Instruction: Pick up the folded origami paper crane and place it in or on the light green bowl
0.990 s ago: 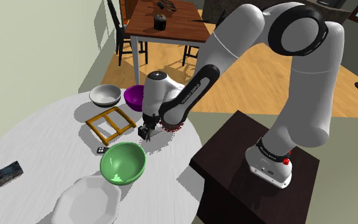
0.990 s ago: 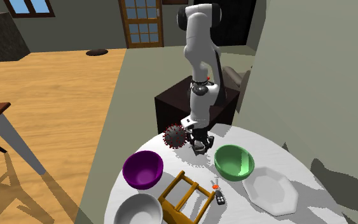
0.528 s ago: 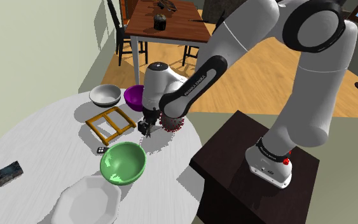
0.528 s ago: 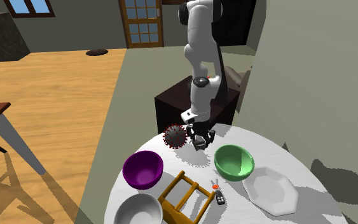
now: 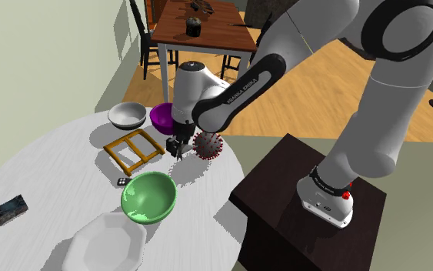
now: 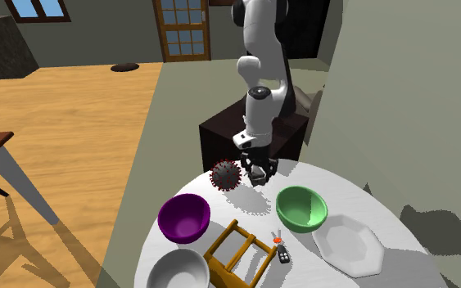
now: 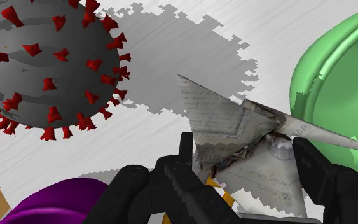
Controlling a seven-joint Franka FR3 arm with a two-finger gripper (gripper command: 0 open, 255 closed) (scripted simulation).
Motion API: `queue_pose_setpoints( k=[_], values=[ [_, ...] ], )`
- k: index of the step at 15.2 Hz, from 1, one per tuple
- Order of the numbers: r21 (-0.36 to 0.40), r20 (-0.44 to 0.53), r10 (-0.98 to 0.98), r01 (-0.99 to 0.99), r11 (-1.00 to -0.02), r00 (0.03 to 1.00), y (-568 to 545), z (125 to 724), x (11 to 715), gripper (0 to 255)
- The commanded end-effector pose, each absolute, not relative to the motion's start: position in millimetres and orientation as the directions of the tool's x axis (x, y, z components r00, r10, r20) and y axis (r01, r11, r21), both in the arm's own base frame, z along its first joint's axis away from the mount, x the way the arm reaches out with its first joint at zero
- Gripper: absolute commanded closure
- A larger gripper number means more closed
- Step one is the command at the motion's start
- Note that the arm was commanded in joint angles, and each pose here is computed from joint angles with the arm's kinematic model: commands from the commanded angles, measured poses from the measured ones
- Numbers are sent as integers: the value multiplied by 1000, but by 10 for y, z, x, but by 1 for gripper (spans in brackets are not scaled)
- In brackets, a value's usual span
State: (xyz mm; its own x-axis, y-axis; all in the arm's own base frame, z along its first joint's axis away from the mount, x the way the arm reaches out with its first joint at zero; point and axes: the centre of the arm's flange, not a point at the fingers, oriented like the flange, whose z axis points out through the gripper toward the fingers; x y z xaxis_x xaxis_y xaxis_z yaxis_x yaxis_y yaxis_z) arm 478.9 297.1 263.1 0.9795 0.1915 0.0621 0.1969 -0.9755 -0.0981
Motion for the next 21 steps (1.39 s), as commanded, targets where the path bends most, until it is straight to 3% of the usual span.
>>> queue_pose_setpoints(
  k=[1, 8, 21],
  values=[
    [-98, 62, 191, 197, -976, 980, 2983, 2738, 4794, 255],
    [-98, 62, 191, 197, -976, 980, 2983, 3082, 4794, 255],
    [-98, 62, 191, 197, -976, 980, 4707, 3101, 4412, 255]
  ],
)
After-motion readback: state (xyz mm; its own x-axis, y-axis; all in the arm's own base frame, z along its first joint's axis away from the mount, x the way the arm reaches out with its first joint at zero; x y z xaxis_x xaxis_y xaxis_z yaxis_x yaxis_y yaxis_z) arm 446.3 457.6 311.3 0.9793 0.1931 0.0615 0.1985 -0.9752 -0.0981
